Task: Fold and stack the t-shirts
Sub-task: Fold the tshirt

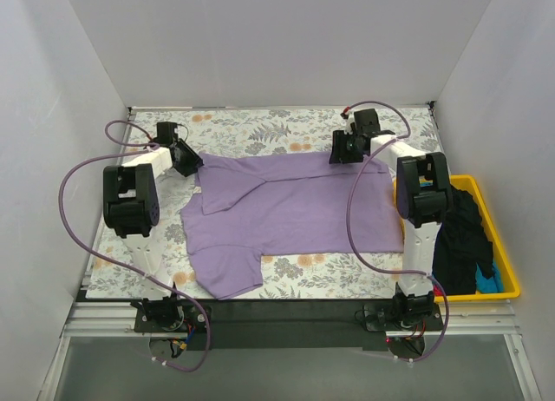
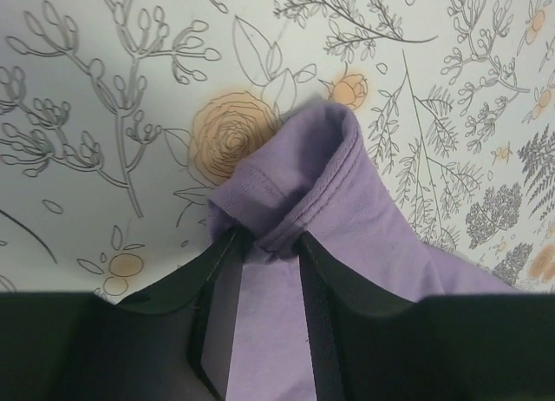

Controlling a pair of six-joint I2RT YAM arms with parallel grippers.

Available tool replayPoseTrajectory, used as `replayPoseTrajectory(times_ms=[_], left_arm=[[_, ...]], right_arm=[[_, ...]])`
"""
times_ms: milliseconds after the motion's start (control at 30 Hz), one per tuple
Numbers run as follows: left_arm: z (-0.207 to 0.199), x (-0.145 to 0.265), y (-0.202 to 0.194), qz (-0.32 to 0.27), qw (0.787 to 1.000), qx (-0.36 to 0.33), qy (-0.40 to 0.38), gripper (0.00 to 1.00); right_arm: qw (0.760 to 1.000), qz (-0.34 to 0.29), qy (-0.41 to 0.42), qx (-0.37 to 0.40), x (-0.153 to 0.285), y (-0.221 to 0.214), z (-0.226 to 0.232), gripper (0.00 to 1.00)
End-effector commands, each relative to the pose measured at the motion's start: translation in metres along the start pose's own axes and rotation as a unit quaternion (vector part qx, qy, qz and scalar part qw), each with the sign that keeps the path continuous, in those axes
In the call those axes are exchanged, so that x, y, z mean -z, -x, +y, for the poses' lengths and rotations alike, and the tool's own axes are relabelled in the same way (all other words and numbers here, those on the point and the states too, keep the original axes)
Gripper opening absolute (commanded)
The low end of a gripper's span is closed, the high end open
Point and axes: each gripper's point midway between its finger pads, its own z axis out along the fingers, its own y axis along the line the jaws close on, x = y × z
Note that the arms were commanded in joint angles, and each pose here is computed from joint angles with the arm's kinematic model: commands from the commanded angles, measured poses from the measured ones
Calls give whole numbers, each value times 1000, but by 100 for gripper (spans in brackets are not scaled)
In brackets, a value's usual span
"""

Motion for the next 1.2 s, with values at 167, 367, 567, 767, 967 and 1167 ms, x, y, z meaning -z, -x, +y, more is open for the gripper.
replayPoseTrajectory(times_ms=[167,367,567,767,967,1167], left_arm=[[15,38,26,-44,999,-17,25,50],[-18,100,2,-90,988,-123,19,64],[-26,128,-83,-83,951,-294,53,64],[-26,123,-125,-95,892,-428,112,64],[-37,107,-135,-128,849,-493,142,64],[-39,88,-142,-129,834,-513,157,64]], right_arm=[[997,-56,34,27,3,53,15,61],[995,-78,57,36,49,54,45,62],[994,-59,70,53,79,6,73,62],[993,-51,86,65,98,-35,109,62],[992,-39,97,77,112,-76,119,64],[993,-34,81,79,120,-99,107,65]])
